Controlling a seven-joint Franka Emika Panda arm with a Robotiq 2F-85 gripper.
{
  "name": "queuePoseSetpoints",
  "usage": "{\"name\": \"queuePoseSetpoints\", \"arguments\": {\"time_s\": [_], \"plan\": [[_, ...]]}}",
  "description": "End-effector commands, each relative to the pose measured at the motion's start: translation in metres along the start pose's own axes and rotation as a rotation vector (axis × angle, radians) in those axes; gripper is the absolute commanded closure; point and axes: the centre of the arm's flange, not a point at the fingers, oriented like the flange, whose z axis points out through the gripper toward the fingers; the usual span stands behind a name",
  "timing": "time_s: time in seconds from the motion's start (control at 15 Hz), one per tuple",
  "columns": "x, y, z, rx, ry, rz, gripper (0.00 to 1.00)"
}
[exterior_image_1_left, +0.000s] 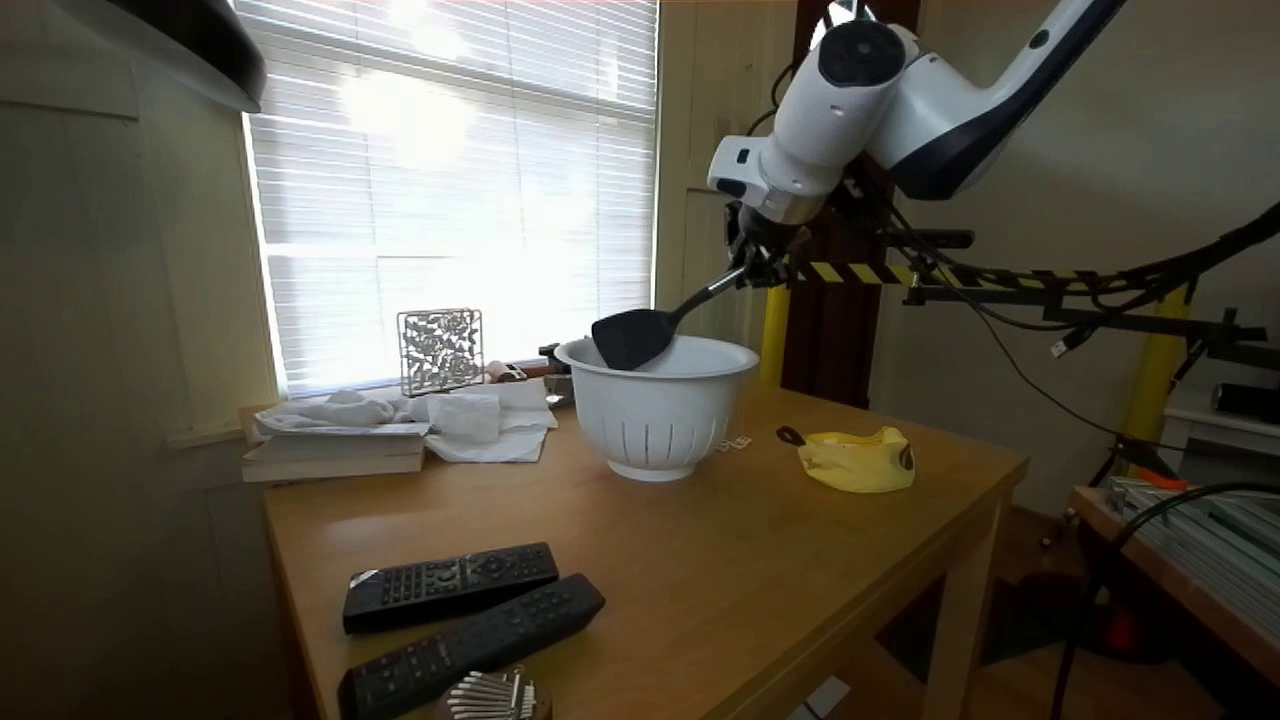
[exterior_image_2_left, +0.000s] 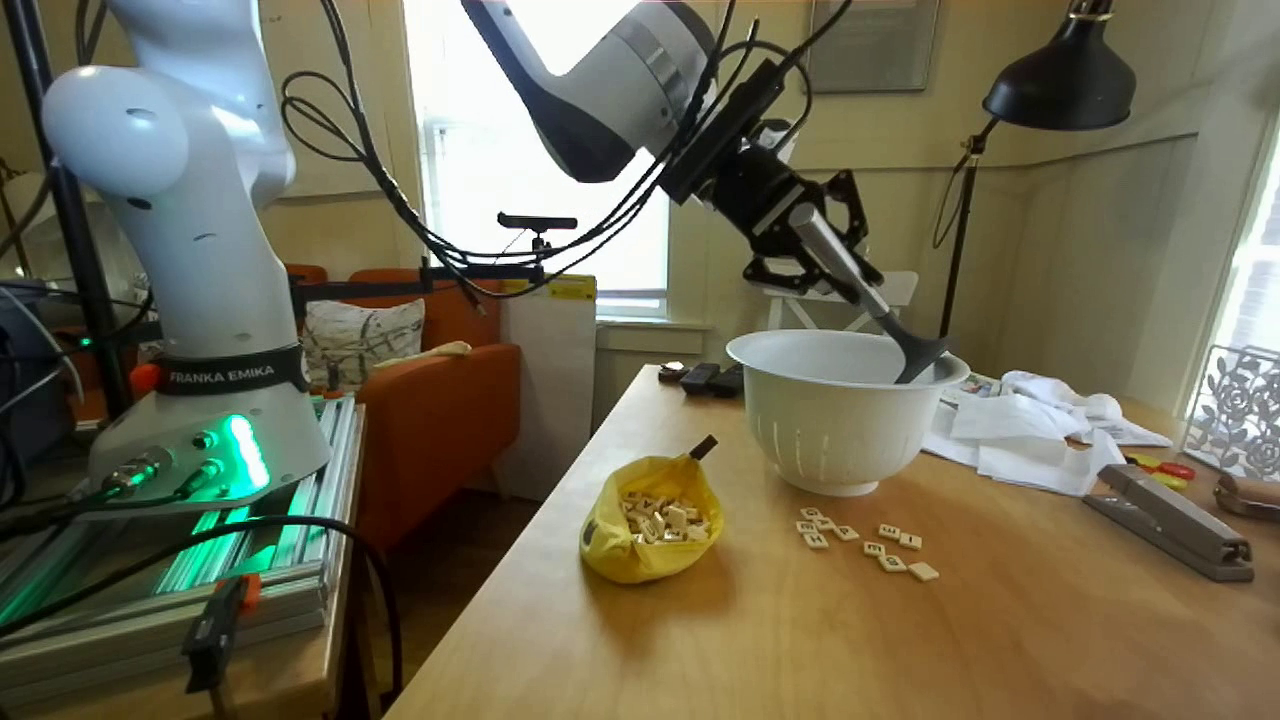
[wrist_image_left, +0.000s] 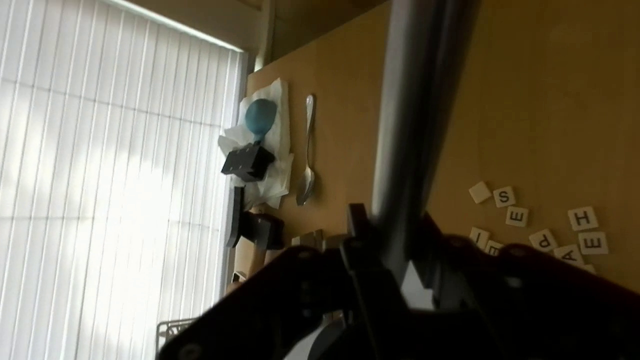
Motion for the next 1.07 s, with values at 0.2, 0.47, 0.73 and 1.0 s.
{"name": "queuePoseSetpoints", "arguments": {"time_s": [0.2,0.47,0.73,1.0], "plan": [[-0.031,0.067,0.025,0.266,-0.062,0.294,0.94],[-0.052,0.074,0.044,0.462,-0.062,0.45,0.94],[-0.074,0.075,0.062,0.648,-0.039,0.618,0.94],[-0.084,0.08,0.063,0.826,0.032,0.768,0.94]]}}
